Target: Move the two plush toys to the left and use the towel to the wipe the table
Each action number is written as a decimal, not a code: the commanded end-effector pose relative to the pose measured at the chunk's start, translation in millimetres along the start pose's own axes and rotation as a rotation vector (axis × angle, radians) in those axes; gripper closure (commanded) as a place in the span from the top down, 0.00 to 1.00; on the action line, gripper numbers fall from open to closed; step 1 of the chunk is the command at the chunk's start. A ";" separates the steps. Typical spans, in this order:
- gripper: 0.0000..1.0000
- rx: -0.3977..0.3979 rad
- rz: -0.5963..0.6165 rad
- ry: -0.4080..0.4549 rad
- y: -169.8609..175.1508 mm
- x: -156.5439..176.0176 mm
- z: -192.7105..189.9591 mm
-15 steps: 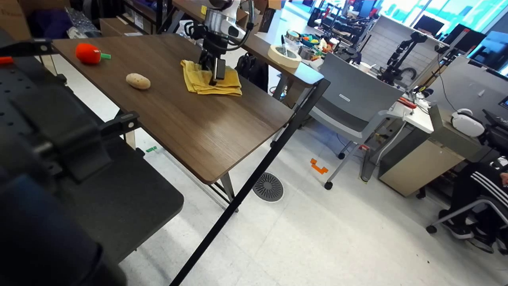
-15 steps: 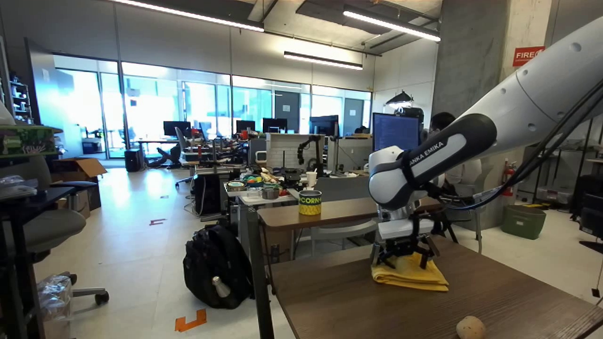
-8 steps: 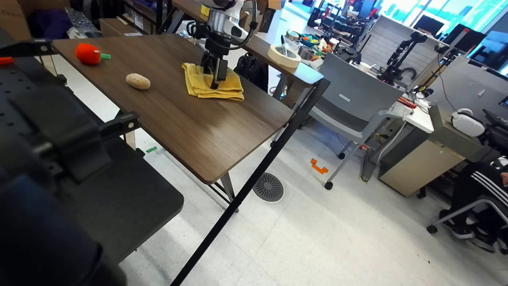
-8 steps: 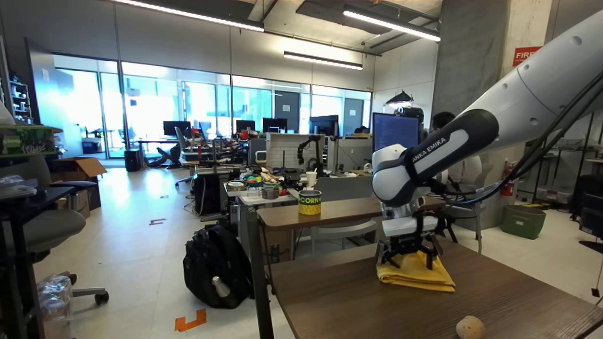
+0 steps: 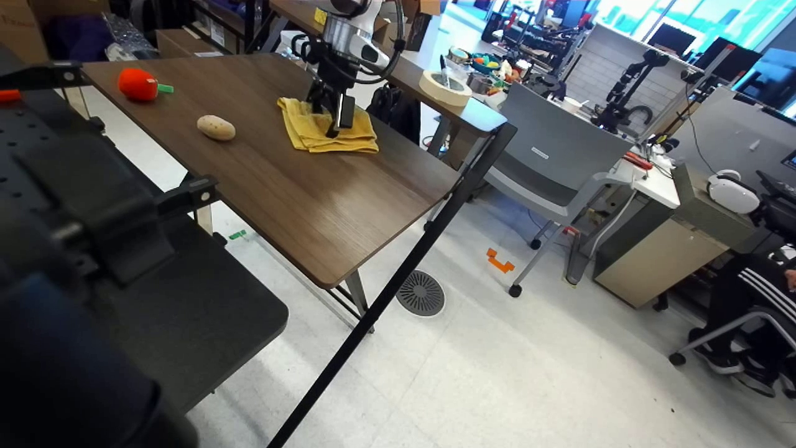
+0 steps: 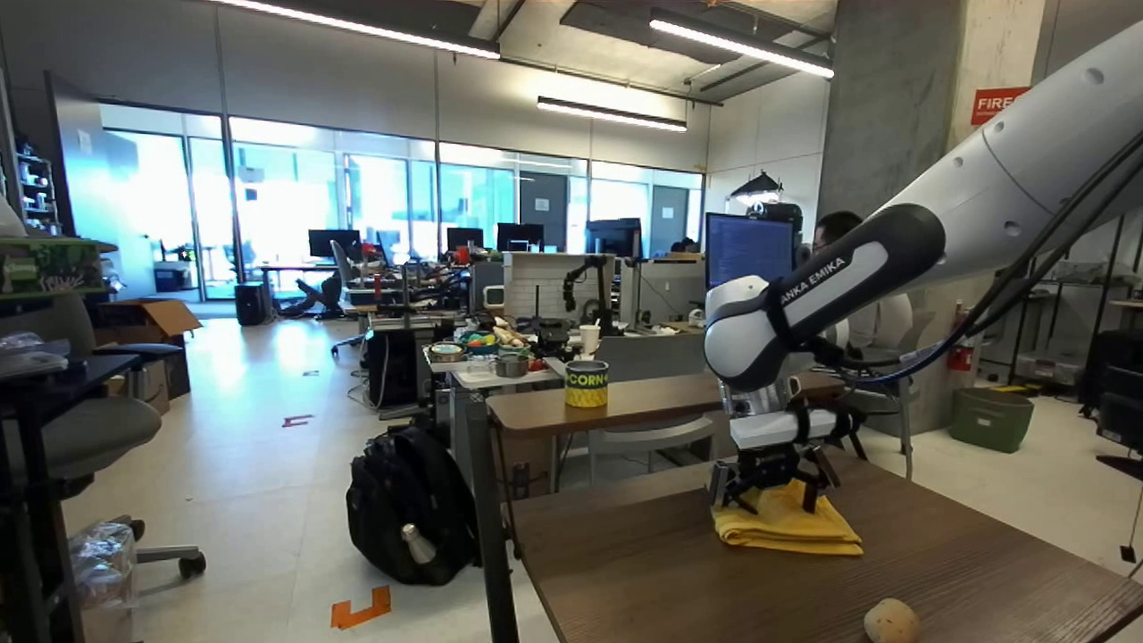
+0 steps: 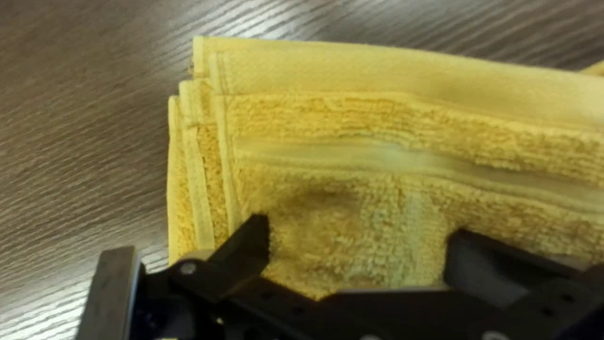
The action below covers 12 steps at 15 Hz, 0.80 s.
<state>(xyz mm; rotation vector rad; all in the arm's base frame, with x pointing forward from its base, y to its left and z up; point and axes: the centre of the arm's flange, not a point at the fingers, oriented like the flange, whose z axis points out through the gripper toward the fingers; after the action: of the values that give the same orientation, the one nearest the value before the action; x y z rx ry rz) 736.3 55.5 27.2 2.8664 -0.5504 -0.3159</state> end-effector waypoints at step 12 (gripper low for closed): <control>1.00 -0.270 -0.628 0.050 -154.0 -160.2 38.9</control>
<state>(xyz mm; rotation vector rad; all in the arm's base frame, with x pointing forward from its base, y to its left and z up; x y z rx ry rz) 677.6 206.7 20.4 2.7434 0.2440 -0.3964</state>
